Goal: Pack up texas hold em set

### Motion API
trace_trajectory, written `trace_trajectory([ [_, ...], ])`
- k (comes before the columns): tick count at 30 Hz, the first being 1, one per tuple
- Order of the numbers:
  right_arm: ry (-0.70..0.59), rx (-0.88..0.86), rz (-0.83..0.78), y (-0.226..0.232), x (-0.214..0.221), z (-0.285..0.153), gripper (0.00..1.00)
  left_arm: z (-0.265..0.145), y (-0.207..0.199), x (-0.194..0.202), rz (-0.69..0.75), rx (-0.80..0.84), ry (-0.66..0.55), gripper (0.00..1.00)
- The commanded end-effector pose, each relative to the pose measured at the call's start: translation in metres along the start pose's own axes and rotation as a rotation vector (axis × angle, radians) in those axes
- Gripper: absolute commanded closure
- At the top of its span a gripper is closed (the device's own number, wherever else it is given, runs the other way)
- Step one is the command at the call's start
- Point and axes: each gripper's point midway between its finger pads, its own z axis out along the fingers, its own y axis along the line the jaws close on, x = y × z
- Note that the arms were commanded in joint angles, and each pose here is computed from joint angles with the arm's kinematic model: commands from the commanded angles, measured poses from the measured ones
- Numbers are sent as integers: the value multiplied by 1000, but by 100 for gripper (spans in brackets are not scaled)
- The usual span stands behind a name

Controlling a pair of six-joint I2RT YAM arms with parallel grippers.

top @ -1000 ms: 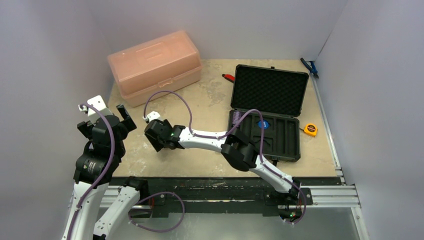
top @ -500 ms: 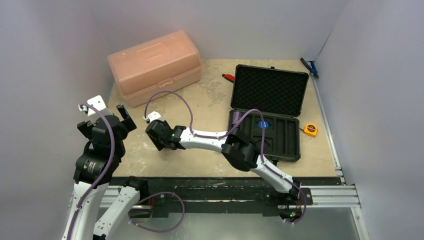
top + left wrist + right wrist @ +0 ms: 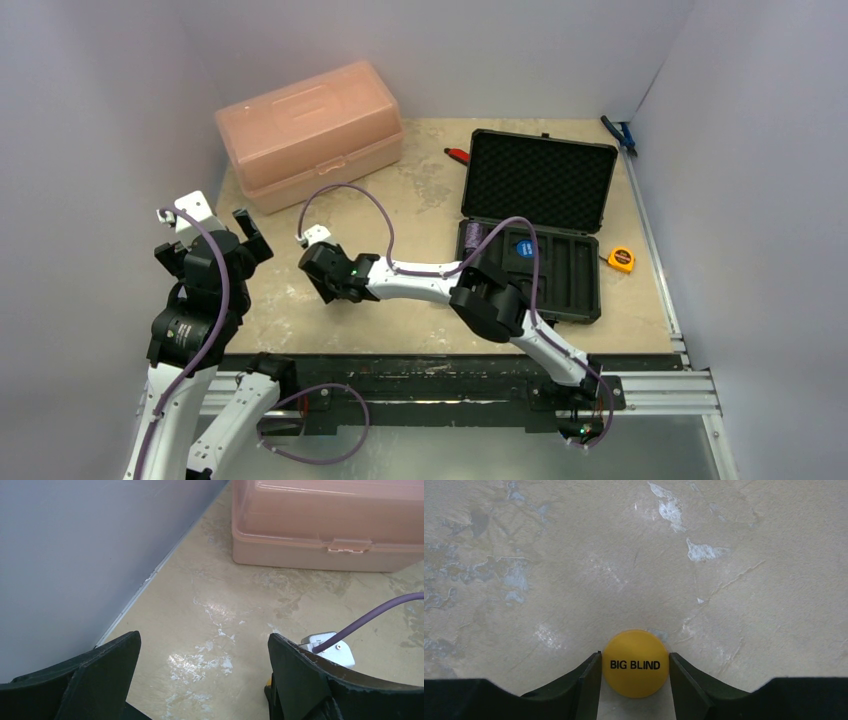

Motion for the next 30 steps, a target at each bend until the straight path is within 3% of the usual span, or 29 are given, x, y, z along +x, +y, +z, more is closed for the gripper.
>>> trace_trajectory([
  [1,141,80,-34,-26,43,-11,60,1,-1,-5,-25,2,-21,0],
  [12,100,78,-3,-32,26,-39,66,2,-3,-4,-18,8,-15,1],
  [30,35,85,38,-40,-1,-74,67,3,-4,-3,-12,11,-11,1],
])
